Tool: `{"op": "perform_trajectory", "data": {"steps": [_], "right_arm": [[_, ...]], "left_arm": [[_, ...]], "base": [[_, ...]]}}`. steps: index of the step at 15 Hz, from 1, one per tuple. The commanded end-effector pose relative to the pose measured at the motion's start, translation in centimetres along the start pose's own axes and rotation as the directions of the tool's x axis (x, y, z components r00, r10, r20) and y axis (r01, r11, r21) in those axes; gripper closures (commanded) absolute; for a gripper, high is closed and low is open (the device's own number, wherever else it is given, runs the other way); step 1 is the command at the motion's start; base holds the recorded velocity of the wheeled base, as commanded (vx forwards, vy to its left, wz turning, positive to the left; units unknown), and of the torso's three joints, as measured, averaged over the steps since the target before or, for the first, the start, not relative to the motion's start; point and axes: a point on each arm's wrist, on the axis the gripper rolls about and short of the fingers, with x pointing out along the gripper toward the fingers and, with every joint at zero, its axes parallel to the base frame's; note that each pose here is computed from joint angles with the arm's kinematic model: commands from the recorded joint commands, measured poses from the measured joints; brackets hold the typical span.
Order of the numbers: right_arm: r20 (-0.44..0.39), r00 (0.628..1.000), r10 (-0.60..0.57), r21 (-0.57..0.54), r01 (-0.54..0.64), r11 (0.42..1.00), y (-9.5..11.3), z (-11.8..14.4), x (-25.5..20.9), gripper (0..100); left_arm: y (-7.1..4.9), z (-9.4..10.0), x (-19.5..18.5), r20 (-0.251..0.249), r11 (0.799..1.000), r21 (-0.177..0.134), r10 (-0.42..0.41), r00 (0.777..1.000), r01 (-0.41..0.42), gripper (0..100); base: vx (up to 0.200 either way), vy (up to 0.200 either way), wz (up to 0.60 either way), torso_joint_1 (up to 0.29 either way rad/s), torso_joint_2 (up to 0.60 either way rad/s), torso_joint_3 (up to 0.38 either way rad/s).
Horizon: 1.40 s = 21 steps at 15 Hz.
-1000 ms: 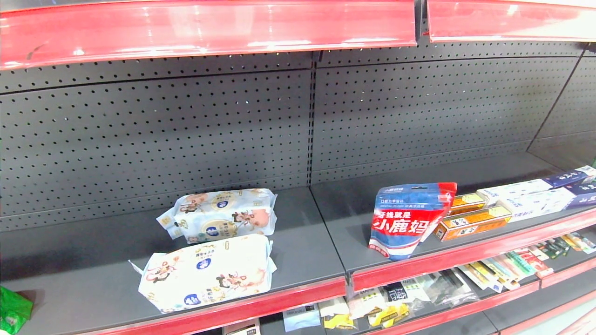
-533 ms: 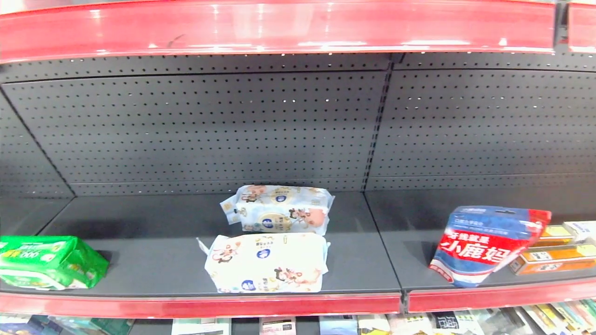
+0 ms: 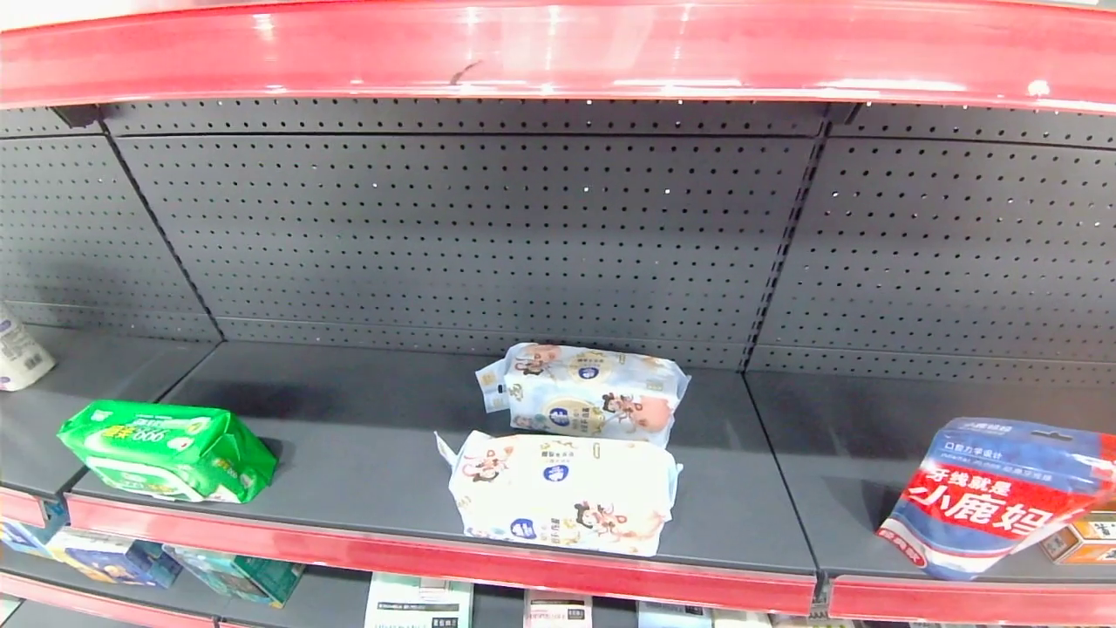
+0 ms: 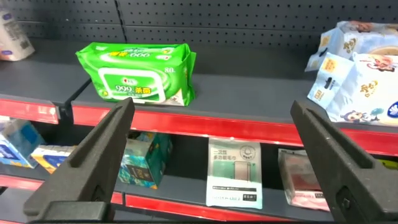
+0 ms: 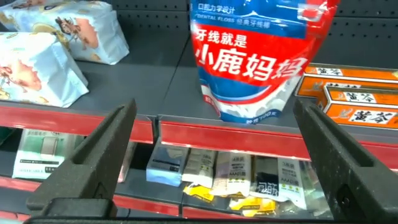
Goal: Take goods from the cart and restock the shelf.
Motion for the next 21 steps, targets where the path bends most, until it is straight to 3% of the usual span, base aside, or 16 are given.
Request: {"op": "perform_trajectory", "data": {"steps": [1, 5, 11, 21], "right_arm": [[0.000, 1.000, 0.001, -0.001, -0.001, 1.000, 0.00, -0.01, 0.00, 0], [0.003, 1.000, -0.001, -0.001, 0.001, 1.000, 0.00, -0.02, -0.02, 0], [0.039, 0.999, -0.020, 0.000, 0.020, 1.000, 0.05, -0.10, -0.29, 0], [0.066, 0.997, -0.031, -0.004, 0.031, 0.999, 0.08, -0.17, -0.50, 0]], "left_arm": [[0.00, 0.01, 0.01, -0.001, 1.000, 0.001, 0.001, 1.000, -0.001, 0], [0.00, 0.01, 0.01, -0.001, 1.000, 0.001, 0.001, 1.000, -0.001, 0], [0.00, 0.01, 0.01, -0.001, 1.000, 0.000, 0.002, 1.000, -0.002, 0], [0.00, 0.01, 0.01, -0.001, 1.000, -0.002, 0.002, 1.000, -0.002, 0]], "base": [[0.000, 0.000, 0.00, 0.000, 0.00, 0.000], [0.000, 0.000, 0.00, 0.000, 0.00, 0.000], [-0.200, 0.000, 0.00, -0.002, 0.01, 0.002], [0.000, 0.000, 0.00, 0.000, 0.00, 0.000]]}}
